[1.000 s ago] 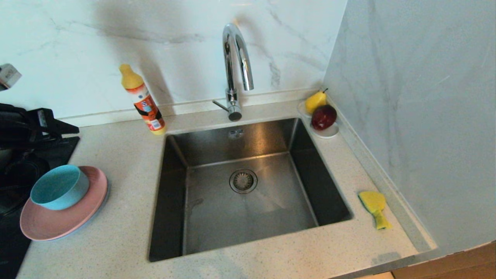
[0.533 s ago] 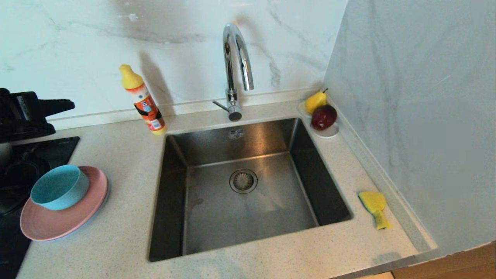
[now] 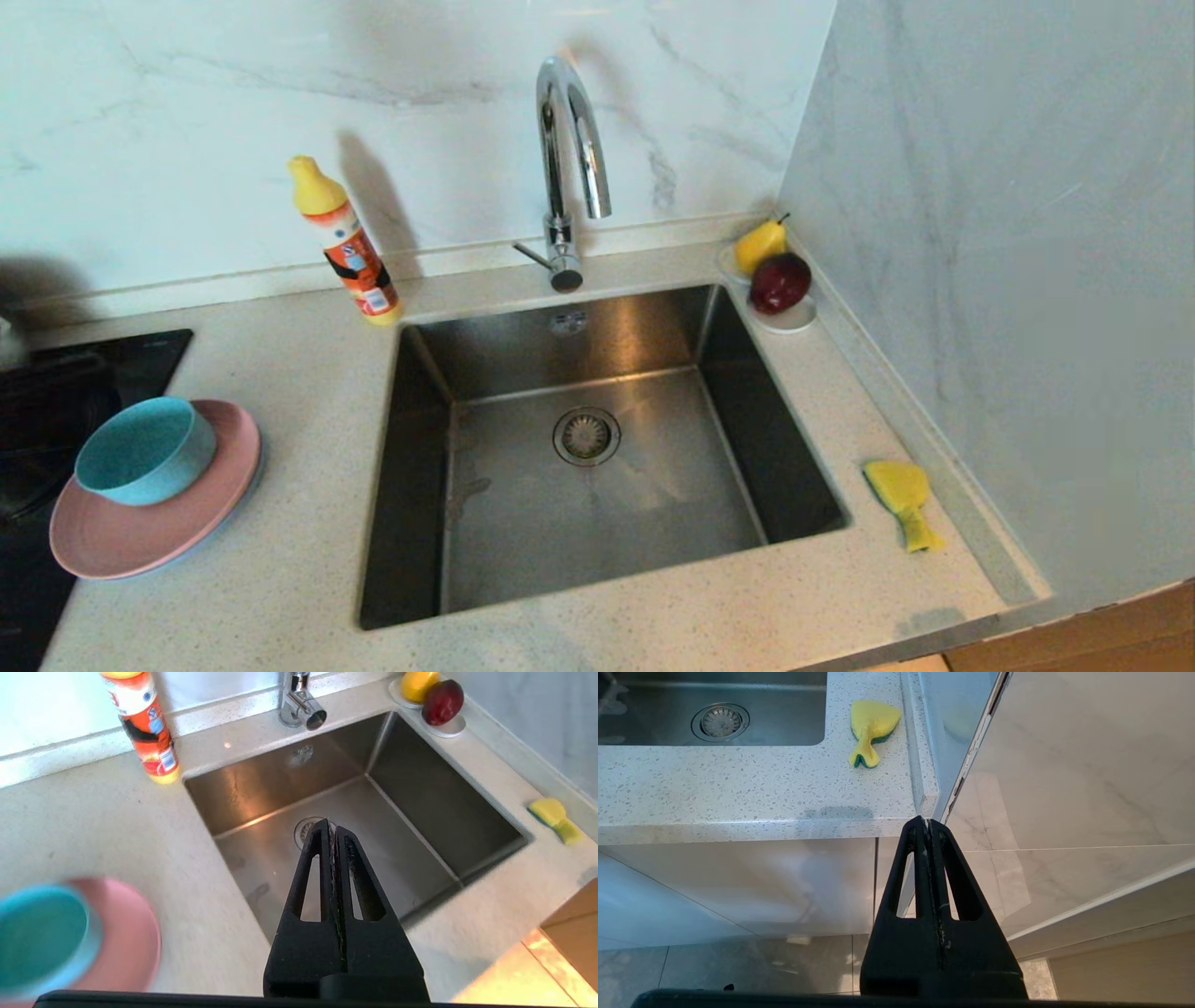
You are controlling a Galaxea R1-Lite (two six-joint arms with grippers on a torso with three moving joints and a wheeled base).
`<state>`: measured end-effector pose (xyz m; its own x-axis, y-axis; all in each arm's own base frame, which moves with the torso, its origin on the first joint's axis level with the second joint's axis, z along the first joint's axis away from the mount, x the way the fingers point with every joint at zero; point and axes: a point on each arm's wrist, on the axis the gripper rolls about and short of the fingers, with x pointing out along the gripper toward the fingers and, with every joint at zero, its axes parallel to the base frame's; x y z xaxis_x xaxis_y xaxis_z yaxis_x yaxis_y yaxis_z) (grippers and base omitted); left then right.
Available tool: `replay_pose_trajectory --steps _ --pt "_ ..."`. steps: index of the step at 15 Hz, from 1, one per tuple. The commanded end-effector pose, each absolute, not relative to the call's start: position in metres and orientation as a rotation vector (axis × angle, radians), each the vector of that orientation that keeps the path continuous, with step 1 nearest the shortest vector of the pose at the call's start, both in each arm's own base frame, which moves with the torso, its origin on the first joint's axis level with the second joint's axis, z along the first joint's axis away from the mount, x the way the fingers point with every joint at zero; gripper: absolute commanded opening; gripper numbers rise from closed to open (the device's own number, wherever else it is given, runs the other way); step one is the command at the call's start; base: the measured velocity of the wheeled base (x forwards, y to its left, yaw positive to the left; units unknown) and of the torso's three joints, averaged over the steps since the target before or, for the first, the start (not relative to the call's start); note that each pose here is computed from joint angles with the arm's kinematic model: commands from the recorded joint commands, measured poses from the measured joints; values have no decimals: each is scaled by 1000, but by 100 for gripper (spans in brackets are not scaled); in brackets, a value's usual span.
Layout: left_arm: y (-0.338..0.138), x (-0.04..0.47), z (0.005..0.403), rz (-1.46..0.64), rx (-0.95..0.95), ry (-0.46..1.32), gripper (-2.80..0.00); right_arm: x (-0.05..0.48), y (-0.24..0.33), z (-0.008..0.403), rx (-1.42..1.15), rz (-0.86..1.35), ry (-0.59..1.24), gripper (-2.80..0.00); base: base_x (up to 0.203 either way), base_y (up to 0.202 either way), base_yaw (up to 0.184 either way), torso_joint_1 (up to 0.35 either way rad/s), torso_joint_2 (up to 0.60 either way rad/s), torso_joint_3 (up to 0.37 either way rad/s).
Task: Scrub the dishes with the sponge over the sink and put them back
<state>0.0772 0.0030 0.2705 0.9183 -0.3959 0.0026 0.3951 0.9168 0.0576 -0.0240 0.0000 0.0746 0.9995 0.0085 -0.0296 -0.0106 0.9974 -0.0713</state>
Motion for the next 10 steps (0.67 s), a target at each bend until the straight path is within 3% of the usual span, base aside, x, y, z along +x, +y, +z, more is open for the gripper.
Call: replay_pose_trajectory --steps 1,10 --pt "-6 32 254 -357 84 -86 -280 -24 0 75 -72 10 27 -280 0 0 0 0 0 0" --pt "-5 -30 144 -114 63 -52 -280 -24 0 75 -72 10 27 -280 0 0 0 0 0 0"
